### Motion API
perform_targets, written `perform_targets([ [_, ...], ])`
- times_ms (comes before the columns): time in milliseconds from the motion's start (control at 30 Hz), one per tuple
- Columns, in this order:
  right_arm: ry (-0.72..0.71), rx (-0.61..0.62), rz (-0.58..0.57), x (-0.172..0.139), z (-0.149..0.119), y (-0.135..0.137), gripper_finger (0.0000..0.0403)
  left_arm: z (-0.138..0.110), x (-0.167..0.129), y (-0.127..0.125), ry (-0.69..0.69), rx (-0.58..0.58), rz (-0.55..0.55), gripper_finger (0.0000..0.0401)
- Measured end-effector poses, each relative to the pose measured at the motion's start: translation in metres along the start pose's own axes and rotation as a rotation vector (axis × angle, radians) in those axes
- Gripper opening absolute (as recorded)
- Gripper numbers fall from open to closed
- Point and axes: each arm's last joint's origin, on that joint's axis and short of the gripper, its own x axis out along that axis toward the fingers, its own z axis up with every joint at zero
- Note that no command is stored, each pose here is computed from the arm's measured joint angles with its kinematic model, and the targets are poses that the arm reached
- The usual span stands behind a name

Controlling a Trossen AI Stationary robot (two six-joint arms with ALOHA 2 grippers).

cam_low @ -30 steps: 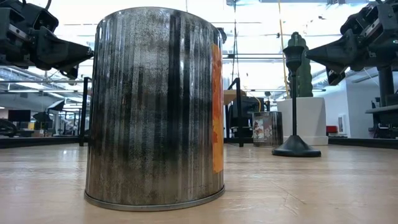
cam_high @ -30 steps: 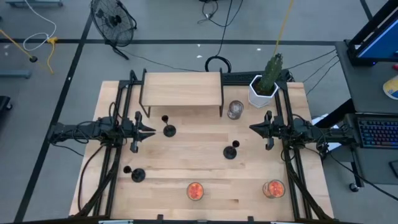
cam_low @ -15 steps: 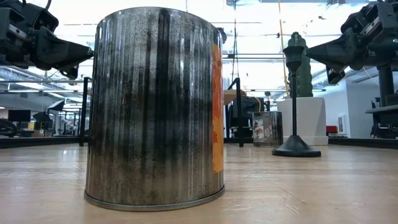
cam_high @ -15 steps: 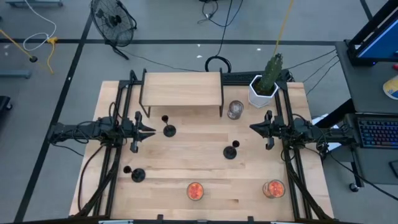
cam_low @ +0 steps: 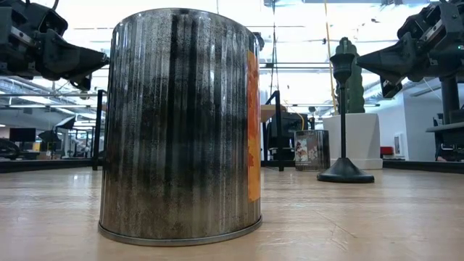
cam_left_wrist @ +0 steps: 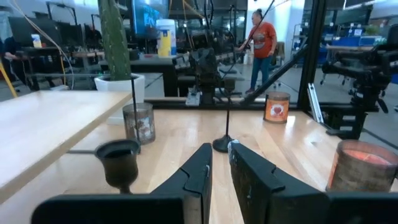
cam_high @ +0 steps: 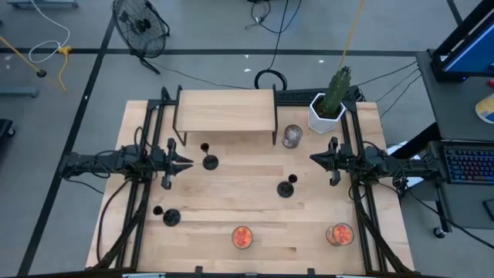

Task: Pick & Place candle stick holders
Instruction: Put the top black candle holder on the shelf

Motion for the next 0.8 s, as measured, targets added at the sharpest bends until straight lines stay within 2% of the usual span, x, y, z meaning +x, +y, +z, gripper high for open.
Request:
perform_targets([
  [167,0.0,0.001,0.0,0.0,0.0,0.0,0.0,0.019,-0.002,0.001,-0.203,-0.087,0.025,0.0063],
  [333,0.0,0.001,0.0,0.0,0.0,0.0,0.0,0.041,-0.009,0.001,-0.443,-0.111,0.017,0.0063],
  [467,-0.001,0.032,0.0,0.0,0.0,0.0,0.0,0.053,-0.016,0.001,-0.575,-0.241,-0.029,0.0063],
  [567,-0.002,0.056,0.0,0.0,0.0,0.0,0.0,0.056,-0.018,0.001,-0.611,-0.382,-0.079,0.0063],
  [800,-0.003,0.058,0.0,0.0,0.0,0.0,0.0,0.056,-0.017,0.002,-0.597,-0.522,-0.098,0.0063],
])
